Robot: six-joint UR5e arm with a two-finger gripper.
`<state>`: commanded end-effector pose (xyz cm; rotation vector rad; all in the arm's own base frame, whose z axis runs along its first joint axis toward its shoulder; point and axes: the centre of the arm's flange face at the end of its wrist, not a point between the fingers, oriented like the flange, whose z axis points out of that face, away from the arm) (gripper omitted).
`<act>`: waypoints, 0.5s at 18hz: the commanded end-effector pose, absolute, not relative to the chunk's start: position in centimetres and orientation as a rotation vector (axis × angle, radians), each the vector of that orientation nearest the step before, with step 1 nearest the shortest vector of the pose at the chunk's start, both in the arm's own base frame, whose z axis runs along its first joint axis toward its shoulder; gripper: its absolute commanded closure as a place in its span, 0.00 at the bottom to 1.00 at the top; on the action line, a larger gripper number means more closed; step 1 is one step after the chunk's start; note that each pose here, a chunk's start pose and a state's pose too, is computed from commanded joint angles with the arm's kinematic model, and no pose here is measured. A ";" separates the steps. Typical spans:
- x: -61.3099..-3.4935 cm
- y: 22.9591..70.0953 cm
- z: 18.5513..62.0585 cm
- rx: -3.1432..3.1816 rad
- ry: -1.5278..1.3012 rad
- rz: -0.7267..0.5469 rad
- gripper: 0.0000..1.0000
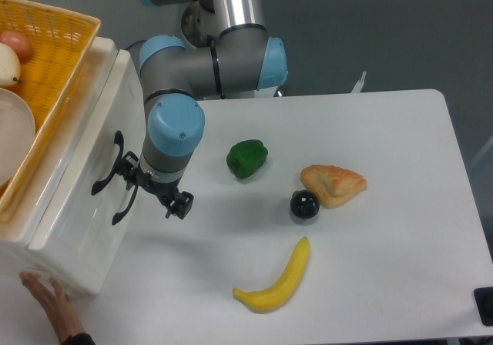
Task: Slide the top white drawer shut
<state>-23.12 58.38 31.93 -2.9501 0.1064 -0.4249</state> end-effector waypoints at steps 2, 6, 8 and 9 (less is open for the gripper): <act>-24.7 58.1 32.6 -2.941 0.085 -0.403 0.00; -29.6 56.8 34.3 -2.875 0.086 -0.377 0.00; -31.6 55.8 34.5 -2.854 0.109 -0.373 0.00; -32.6 55.3 34.5 -2.850 0.137 -0.360 0.00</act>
